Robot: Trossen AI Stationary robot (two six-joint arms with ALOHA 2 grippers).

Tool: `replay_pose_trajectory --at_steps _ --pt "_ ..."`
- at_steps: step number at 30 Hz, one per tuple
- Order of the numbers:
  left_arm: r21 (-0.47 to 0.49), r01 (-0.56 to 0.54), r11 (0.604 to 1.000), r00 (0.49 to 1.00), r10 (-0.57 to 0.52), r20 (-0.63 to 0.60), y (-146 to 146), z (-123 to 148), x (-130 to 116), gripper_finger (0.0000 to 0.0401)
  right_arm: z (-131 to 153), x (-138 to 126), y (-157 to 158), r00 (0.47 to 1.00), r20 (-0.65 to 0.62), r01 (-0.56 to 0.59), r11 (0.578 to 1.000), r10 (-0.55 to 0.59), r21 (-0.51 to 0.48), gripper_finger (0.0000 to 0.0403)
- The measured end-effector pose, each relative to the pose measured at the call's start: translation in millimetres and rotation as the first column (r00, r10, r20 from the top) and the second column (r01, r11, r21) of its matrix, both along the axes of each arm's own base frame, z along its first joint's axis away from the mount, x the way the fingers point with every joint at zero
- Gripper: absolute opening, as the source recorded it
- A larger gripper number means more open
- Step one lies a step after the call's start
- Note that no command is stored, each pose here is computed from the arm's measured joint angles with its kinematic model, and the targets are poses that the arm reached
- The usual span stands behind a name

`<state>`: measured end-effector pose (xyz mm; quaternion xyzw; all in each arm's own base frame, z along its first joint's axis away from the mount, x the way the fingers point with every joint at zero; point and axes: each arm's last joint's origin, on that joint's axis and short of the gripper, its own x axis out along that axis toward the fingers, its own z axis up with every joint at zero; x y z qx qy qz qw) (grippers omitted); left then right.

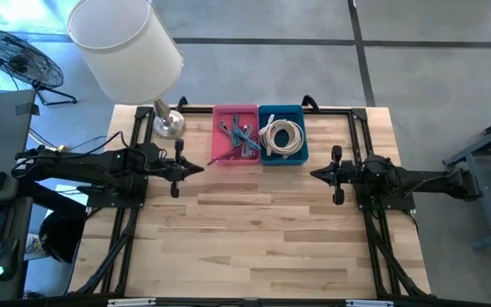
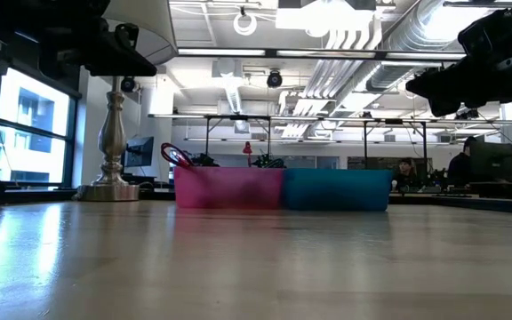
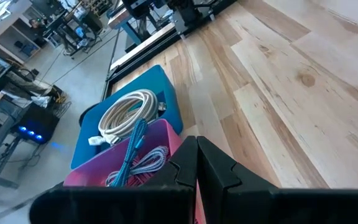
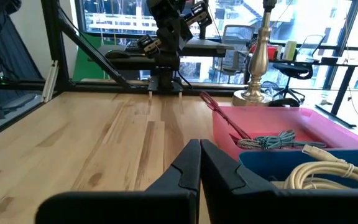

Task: Pick & Place USB Port
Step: Return to Home Position

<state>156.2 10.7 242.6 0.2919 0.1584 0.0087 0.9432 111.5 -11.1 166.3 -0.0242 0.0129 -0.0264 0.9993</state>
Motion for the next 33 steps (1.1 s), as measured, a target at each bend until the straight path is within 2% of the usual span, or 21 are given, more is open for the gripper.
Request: replay_pose_trajectory --at_steps 21,25,33 --pt "-0.019 0.017 1.000 1.000 -0.016 0.018 -1 2 1 0.0000 -4 0 1 0.999 -0.036 -0.002 1.000 0.002 0.002 0.0000" --pt "-0.035 0.018 0.999 1.000 -0.018 0.020 -1 2 1 0.0000 0 -3 3 1.000 0.000 -0.024 1.000 0.024 -0.002 0.0000" --pt "-0.043 0.037 0.998 0.999 -0.036 0.027 -1 2 1 0.0000 13 -14 5 0.987 0.159 -0.033 0.999 0.036 -0.020 0.0000"
